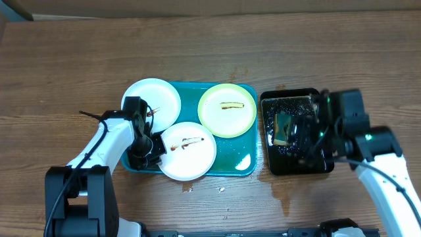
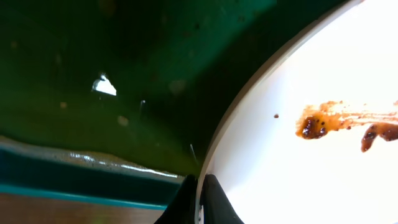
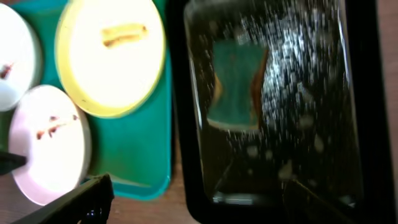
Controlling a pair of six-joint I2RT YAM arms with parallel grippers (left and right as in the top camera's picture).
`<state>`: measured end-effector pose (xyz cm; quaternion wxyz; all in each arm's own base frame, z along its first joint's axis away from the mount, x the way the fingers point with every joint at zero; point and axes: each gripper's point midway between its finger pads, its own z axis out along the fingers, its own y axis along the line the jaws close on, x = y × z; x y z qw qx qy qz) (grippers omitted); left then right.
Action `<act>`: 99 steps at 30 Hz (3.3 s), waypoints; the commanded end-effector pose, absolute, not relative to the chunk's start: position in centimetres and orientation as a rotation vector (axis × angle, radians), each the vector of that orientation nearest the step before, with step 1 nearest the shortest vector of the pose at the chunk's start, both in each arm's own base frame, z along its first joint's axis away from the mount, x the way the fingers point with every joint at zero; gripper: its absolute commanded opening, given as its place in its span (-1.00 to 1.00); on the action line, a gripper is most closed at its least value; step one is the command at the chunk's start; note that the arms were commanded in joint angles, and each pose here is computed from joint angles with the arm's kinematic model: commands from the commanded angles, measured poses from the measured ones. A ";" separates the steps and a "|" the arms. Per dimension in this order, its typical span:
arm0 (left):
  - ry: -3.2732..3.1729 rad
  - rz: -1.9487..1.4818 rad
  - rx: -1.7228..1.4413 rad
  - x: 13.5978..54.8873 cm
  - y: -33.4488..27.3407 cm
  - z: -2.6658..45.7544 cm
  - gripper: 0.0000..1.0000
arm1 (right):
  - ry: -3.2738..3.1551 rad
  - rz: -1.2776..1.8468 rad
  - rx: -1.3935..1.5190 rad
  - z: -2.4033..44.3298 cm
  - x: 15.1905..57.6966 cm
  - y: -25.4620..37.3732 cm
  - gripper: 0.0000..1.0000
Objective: Clean dirty plates on tray and stack at the side
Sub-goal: 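Reach right gripper into black tray and grasp the green sponge, then scrub the front white plate with the sponge in right gripper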
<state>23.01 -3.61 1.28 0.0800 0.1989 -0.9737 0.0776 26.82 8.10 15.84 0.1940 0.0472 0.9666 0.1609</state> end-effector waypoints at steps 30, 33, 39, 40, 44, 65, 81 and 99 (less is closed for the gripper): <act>-2.940 0.185 0.516 23.2 -3.1 0.9 -0.92 | 3.072 -0.057 0.310 0.6 30.9 7.6 -0.73; -2.940 0.185 0.516 23.1 -3.1 0.9 -0.92 | 3.079 -0.049 0.311 0.6 30.8 7.7 -0.92; -2.940 0.185 0.515 23.1 -3.1 0.9 -0.92 | 3.095 -0.051 0.314 1.3 30.4 7.7 -0.92; -2.940 0.185 0.516 23.1 -3.1 0.9 -0.92 | 3.091 -0.049 0.313 1.7 30.5 7.7 -0.92; -2.940 0.185 0.515 23.1 -3.1 0.9 -0.92 | 3.040 -0.017 0.309 4.7 31.6 8.0 -0.92; -3.006 0.212 0.306 23.9 -3.1 0.8 -0.92 | 2.798 0.847 -0.432 13.5 26.3 31.4 -0.92; -3.001 0.249 0.307 23.9 -3.5 0.9 -0.92 | 2.836 1.023 -0.250 6.4 25.4 41.1 -0.92; -2.997 0.247 0.331 23.9 -3.5 0.9 -0.92 | 2.884 1.083 -0.173 2.2 25.0 43.3 -0.92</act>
